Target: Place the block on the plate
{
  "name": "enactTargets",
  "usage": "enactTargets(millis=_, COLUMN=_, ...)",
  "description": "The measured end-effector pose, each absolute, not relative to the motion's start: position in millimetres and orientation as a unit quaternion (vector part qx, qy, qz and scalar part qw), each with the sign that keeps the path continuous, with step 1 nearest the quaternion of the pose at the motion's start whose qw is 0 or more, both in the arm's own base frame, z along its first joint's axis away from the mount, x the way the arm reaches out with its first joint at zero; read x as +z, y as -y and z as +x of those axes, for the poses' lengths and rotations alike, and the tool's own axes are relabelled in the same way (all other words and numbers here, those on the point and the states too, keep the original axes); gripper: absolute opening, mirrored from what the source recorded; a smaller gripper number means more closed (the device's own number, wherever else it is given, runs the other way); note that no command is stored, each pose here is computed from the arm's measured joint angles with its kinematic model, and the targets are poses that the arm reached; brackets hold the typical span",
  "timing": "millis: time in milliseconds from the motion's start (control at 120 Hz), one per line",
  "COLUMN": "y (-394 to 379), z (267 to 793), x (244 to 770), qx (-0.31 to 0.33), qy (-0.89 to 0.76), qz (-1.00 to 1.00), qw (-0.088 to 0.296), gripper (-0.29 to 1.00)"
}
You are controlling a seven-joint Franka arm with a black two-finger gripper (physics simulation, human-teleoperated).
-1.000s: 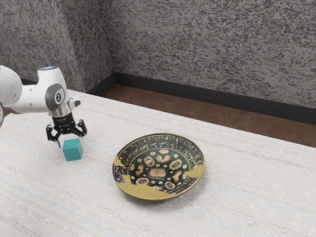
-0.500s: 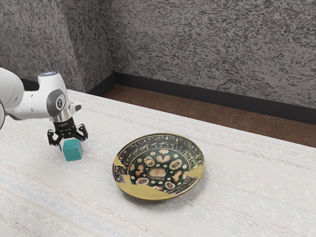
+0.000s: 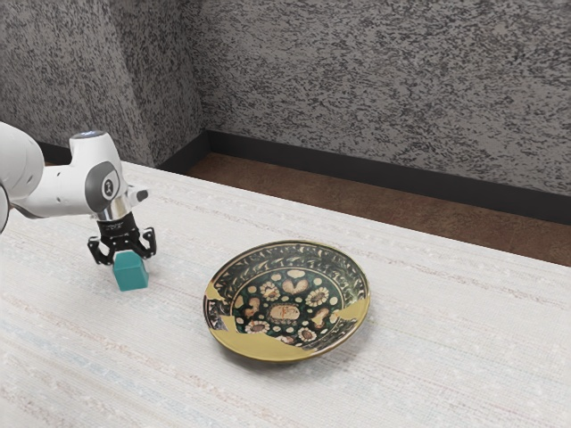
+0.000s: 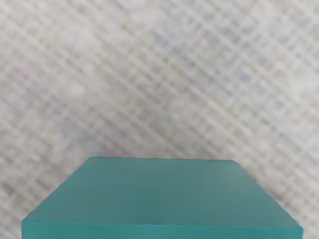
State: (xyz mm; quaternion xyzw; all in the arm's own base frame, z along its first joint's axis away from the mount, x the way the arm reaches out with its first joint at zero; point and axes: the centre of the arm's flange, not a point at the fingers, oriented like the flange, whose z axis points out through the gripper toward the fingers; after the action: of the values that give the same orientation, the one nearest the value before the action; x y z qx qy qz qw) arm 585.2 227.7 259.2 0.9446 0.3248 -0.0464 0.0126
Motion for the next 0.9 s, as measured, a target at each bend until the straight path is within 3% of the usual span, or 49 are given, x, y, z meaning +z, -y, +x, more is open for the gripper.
enactTargets(millis=442, y=-209, z=600, x=288, qx=-0.024, qy=-0.302, qz=0.953, qw=0.011, gripper=0.43)
enactTargets(millis=650, y=-62, z=637, x=370, qx=0.024, qy=-0.179, qz=0.984, qw=0.011, gripper=0.41)
enactTargets(millis=900, y=98, z=627, x=387, qx=0.022, qy=-0.054, qz=0.998, qw=0.016, gripper=0.40)
